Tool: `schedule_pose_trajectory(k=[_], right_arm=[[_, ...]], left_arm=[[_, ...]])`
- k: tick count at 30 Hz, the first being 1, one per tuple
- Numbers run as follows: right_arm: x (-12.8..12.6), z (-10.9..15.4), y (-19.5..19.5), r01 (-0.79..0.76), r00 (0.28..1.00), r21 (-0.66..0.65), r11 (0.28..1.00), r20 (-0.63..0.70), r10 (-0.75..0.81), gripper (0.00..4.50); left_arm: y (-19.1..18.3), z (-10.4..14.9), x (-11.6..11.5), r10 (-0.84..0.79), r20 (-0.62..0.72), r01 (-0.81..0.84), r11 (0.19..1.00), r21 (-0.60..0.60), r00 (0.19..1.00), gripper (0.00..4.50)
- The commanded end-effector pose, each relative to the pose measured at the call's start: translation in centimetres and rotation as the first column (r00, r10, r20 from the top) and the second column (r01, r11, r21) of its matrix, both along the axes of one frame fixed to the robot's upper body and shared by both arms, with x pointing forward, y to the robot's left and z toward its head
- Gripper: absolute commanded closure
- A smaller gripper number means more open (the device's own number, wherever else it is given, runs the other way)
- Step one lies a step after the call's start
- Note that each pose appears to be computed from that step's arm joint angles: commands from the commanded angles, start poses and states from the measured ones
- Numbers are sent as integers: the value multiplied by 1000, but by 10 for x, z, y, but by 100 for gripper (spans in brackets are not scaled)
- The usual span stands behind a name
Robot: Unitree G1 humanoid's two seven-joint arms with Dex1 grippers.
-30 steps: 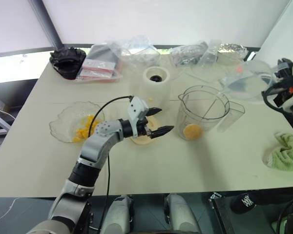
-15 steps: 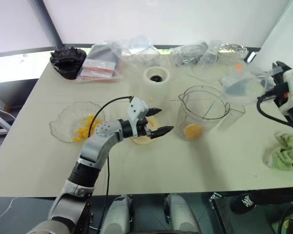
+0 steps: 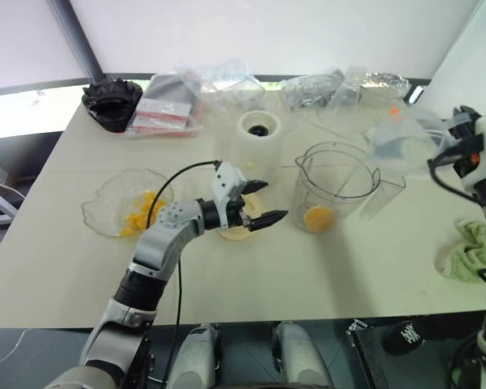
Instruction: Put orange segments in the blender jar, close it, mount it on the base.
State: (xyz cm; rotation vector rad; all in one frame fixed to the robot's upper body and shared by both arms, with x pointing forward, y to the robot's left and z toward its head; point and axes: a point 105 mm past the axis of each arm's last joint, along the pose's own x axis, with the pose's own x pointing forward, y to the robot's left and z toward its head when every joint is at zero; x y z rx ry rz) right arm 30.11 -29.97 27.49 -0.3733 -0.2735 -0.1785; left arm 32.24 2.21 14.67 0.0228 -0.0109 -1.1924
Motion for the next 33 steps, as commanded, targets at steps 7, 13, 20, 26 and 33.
schedule_pose_trajectory(k=[7,13,20,26,33], right_arm=[[-11,14,-34,106,987,408,907,71,-147,446],[-1,-21,-58,207,971,505,838,-1,-239,446],[21,-87,-95,294,940,638,712,-60,-335,446],[32,-128,-117,342,914,683,645,-83,-397,446],[37,-143,-130,395,884,674,624,-93,-459,446]], left_arm=[[-1,9,-1,-14,47,14,1000,-3,999,0],[3,10,-1,-8,48,8,1000,5,999,0],[7,17,-4,-8,80,8,1000,2,997,0],[12,18,-9,4,97,-3,1000,-8,995,0],[16,17,-11,29,97,-29,1000,-8,995,0]])
